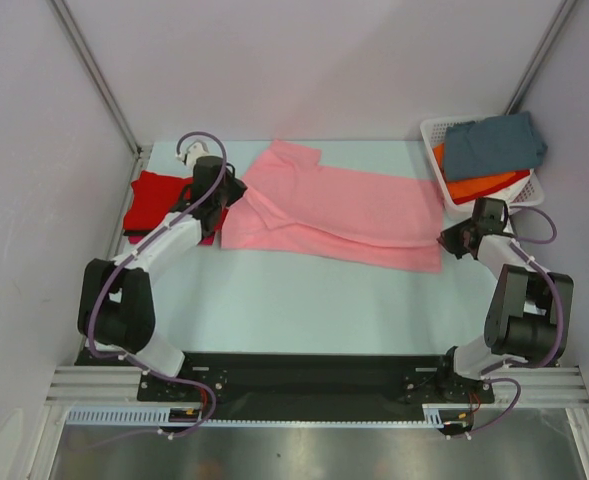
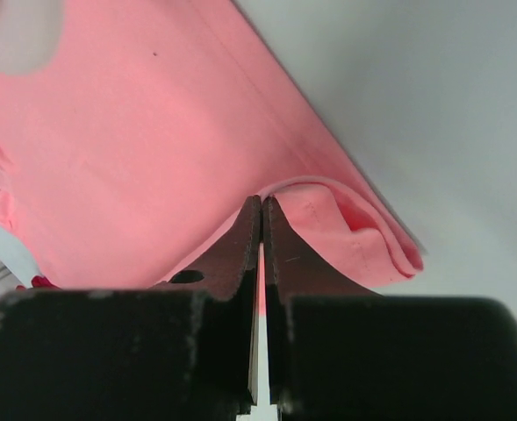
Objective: Fold and stack the t-shirts
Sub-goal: Fold the tshirt
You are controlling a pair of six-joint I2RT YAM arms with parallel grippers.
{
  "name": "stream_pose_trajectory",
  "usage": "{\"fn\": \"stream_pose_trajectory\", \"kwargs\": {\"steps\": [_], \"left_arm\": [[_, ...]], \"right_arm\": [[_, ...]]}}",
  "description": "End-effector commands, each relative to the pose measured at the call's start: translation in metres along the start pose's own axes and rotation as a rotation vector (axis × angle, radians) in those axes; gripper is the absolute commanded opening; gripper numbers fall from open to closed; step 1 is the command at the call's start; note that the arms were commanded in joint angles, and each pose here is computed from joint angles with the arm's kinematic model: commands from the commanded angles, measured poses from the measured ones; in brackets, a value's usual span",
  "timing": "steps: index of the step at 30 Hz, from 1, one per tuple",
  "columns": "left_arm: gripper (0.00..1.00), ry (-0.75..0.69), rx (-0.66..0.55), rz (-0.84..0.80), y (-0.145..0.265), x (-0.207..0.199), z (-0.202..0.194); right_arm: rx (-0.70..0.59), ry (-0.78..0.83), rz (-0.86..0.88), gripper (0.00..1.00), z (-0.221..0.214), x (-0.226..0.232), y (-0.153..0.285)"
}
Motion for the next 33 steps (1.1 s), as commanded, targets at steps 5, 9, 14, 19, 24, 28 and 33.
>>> {"fn": "stream_pose_trajectory", "kwargs": {"steps": [5, 9, 14, 19, 24, 28, 33], "left_arm": [[0.00, -0.017, -0.046, -0.073, -0.014, -0.026, 0.024], [0.00, -0.024, -0.040, -0.061, -0.024, -0.027, 0.025], [0.00, -0.019, -0.035, -0.041, -0.039, -0.024, 0.027], [0.00, -0.019, -0.005, -0.017, -0.047, -0.018, 0.020], [0.25, -0.062, 0.055, -0.017, -0.052, -0.020, 0.017], [0.50, -0.076, 0.039, -0.018, -0.040, -0.024, 0.028], [0.54, -0.097, 0.030, -0.034, -0.016, -0.021, 0.030]], "right_arm": [[-0.069, -0.012, 0.004, 0.00, 0.018, 0.020, -0.009], [-0.082, -0.025, 0.000, 0.00, 0.022, 0.023, -0.013], [-0.091, -0.047, 0.023, 0.00, 0.024, 0.029, -0.020], [-0.095, -0.053, 0.056, 0.03, 0.028, 0.037, -0.023], [-0.118, -0.060, -0.002, 0.44, 0.030, 0.035, -0.017], [-0.167, -0.071, 0.017, 0.59, 0.031, 0.033, 0.002], [-0.192, -0.065, 0.069, 0.58, 0.015, 0.018, 0.028]]}}
Point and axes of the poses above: each gripper's point midway between its finger pads, its own y axis back along the fingers, its own x axis along the line the jaws close on, z = x × y, the point moved 3 cm from there along y, back along the fingers
